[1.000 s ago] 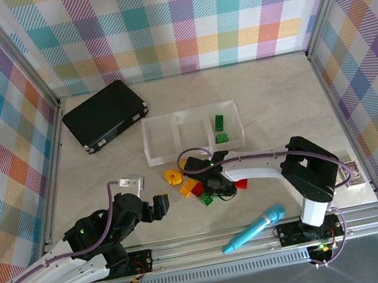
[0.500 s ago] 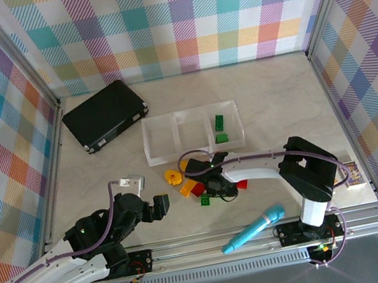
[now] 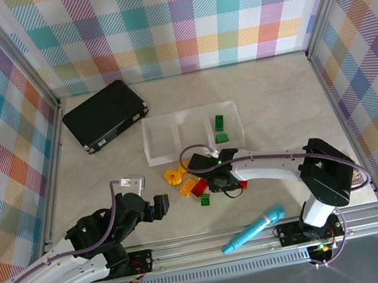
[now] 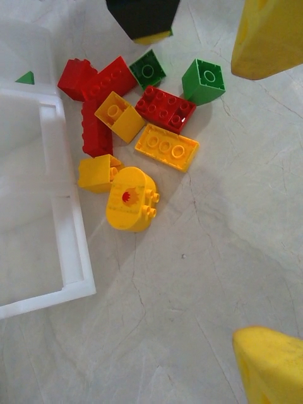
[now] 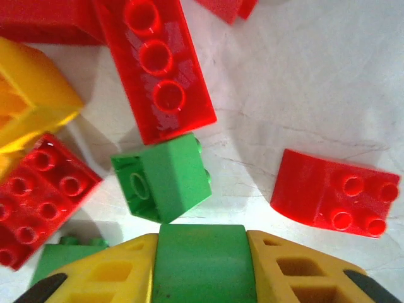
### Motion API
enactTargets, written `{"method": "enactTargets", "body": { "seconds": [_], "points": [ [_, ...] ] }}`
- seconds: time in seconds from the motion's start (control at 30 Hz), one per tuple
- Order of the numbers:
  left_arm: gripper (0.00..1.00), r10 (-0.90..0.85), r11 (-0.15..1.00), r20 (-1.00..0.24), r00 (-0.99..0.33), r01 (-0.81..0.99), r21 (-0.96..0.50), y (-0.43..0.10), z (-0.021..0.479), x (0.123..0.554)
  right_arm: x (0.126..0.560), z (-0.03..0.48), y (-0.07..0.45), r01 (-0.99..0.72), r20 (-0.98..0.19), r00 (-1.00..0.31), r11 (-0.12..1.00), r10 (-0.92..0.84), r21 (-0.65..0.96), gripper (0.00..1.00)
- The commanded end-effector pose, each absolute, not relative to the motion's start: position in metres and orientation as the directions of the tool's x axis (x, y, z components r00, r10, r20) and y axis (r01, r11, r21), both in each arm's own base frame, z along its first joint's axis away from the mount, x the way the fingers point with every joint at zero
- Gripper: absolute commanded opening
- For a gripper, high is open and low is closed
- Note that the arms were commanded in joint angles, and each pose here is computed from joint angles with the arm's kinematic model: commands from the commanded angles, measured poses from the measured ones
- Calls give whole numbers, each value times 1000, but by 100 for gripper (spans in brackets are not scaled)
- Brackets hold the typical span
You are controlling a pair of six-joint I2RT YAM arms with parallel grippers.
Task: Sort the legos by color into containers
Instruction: Pick up the lego from the bottom-center of the table, then place the lego in the container.
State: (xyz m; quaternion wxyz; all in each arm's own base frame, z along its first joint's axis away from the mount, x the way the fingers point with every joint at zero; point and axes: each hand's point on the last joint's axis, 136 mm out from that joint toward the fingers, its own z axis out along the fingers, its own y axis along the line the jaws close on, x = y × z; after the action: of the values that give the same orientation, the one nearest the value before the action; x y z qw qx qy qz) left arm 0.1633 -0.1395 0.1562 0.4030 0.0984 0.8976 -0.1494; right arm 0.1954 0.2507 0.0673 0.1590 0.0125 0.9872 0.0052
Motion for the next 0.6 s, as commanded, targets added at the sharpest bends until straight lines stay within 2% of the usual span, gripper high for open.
{"method": "enactTargets", "body": {
  "seconds": [0.0,0.1,0.3,0.43,0.57],
  "points": [
    [100,70,943,-750,-658,289,-166,-135,155,163,215,121,252,-63,-425,-904,998,-54,7,33],
    [100,65,944,-753,-654,286,-166,-134,157,163,244,166,249,-111,-500,-863,993,-75,42,33],
    [100,68,944,-753,-655,286,-163,-134,157,164,302,226,238,-194,-565,-821,971,-82,141,33],
    [100,76,947,-750,-657,284,-152,-135,156,164,340,231,227,-228,-563,-819,964,-112,139,32],
    [100,82,949,-747,-660,281,-144,-135,155,165,375,209,220,-247,-522,-840,961,-148,125,32]
  ]
}}
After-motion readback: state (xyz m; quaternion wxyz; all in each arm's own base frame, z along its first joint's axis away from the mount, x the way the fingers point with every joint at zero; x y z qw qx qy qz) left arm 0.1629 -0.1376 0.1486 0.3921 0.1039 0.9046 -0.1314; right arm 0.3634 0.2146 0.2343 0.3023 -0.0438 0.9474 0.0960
